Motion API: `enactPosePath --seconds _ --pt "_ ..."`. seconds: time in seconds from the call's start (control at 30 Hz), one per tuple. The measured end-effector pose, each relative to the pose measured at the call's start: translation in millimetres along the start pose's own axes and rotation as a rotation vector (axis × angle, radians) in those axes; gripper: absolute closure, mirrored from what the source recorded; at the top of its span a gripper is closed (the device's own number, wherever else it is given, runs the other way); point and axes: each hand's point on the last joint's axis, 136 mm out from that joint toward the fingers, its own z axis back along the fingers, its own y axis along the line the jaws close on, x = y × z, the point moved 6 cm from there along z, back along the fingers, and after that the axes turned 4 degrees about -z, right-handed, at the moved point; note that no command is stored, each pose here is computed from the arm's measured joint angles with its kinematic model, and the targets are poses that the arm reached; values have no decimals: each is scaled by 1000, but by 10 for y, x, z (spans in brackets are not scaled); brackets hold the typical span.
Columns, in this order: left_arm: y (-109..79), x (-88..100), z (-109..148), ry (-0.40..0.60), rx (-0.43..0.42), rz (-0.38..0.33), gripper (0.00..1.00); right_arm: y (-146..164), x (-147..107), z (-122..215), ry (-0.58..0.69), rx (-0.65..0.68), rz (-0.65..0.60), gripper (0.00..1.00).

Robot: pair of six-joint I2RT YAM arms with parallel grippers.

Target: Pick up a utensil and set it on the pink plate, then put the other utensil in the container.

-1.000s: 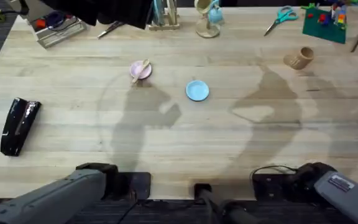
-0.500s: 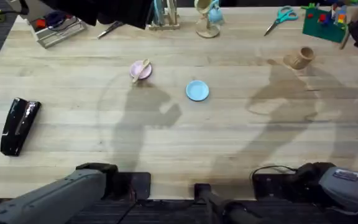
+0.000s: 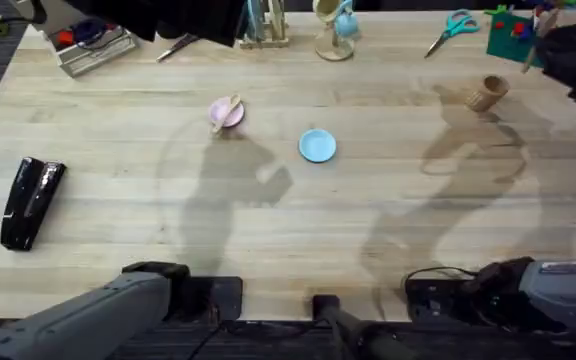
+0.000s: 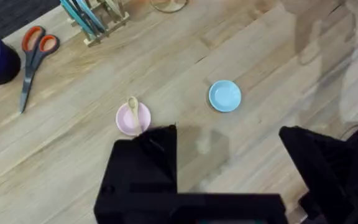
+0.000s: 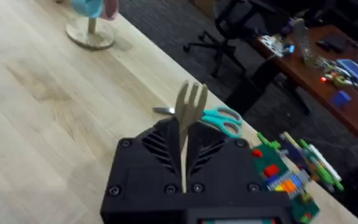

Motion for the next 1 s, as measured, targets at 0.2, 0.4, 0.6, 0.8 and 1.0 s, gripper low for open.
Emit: enactPosePath --seconds 0.2,0.4,0.6,0.8,1.0 --pt "0 1 0 0 0 0 7 25 -130 -173 -25 32 19 971" --pt "0 0 0 0 0 0 7 76 -147 -291 -47 63 22 971" --pt "0 0 0 0 0 0 7 89 -226 -339 -29 63 1 971" --pt "0 1 0 0 0 0 7 88 -347 -379 -27 62 -2 970" --pt "0 1 0 0 0 0 7 126 -510 -422 -15 72 -38 970"
